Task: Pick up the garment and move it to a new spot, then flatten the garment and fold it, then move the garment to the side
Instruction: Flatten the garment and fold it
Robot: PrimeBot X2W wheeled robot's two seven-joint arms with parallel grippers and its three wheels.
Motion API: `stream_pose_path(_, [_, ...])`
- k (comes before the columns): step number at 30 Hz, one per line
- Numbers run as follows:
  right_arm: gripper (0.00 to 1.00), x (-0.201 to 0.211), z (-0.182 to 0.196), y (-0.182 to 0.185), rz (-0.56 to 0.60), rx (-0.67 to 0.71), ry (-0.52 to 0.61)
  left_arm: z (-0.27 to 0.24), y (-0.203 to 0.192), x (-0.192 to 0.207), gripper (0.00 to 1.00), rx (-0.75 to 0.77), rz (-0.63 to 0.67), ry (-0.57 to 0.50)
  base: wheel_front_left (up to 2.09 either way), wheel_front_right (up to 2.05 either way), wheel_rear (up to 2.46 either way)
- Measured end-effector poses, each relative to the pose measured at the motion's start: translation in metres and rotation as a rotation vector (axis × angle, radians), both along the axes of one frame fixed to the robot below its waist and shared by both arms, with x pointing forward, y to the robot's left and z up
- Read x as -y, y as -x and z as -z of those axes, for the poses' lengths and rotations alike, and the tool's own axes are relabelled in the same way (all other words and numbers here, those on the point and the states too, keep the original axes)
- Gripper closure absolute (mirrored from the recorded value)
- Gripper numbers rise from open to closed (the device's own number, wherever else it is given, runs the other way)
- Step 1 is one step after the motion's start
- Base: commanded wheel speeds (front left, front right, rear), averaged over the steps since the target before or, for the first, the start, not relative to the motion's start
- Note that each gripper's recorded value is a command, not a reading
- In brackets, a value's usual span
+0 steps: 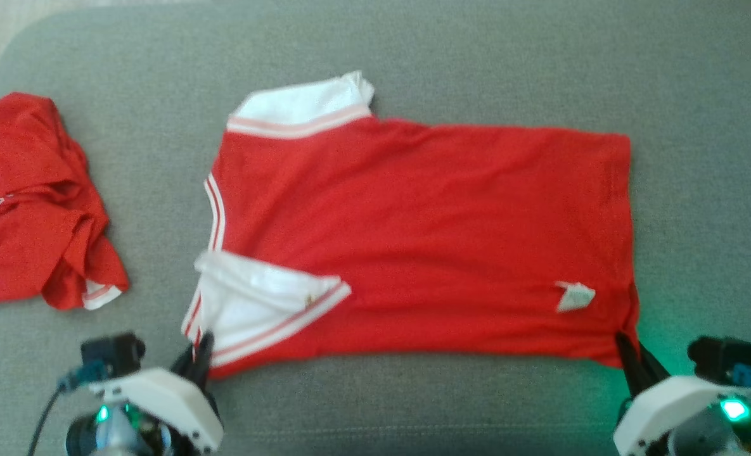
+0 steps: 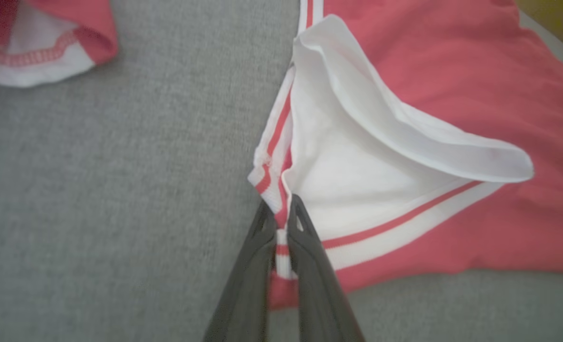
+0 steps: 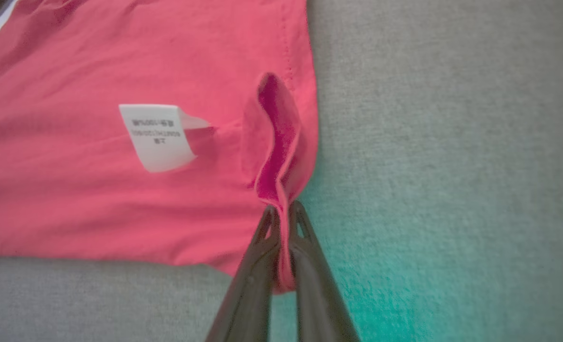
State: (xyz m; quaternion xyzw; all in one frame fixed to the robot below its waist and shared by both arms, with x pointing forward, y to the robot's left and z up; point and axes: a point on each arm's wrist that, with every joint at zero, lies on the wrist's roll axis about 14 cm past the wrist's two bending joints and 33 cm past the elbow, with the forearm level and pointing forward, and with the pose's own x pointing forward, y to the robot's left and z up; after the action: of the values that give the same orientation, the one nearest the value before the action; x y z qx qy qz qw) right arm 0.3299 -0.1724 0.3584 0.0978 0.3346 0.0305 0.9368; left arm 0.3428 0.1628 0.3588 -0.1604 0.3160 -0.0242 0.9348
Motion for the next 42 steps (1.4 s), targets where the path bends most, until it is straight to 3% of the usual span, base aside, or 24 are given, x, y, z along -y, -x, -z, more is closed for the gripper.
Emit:
stream_pose_path(4, [1.0,0.005,-0.005,0.014,0.008,-0.014,0.004,0.002,0.03,-0.003,1.0,-0.047,-0.027,0.0,0.0,0.0,0.0])
stream_pose_path(9, [1.0,0.007,-0.009,0.017,0.008,-0.013,0.008,-0.002,0.038,-0.003,1.0,-0.052,-0.038,0.01,0.0,0.0,0.0])
stream_pose_path(10, [0.68,0.007,-0.01,0.017,0.008,-0.009,0.009,-0.002,0.039,-0.001,0.96,-0.053,-0.034,0.011,0.0,0.0,0.0])
stream_pose_path(11, [0.17,0.008,-0.011,0.016,0.008,-0.008,0.009,-0.004,0.038,-0.001,0.13,-0.046,-0.034,0.011,0.0,0.0,0.0])
stream_pose_path(12, [0.0,0.009,-0.012,0.016,0.013,-0.005,0.009,-0.005,0.037,-0.001,0.0,-0.038,-0.033,0.008,0.0,0.0,0.0])
stream_pose_path(19, [0.0,0.022,-0.034,0.014,0.058,0.088,0.034,-0.031,0.015,-0.011,0.0,0.137,-0.068,-0.089,0.0,0.0,0.0])
stream_pose_path(26, [0.0,0.02,-0.104,-0.023,0.044,0.395,0.088,-0.099,-0.025,-0.016,0.0,0.463,-0.101,-0.19,0.0,0.0,0.0])
stream_pose_path(30, [0.0,0.007,-0.143,-0.041,0.01,0.537,0.088,-0.125,-0.035,-0.016,0.0,0.561,-0.1,-0.213,0.0,0.0,0.0])
stream_pose_path(42, [0.0,-0.002,-0.138,-0.043,-0.016,0.525,0.082,-0.126,-0.04,-0.014,0.0,0.566,-0.091,-0.224,0.0,0.0,0.0])
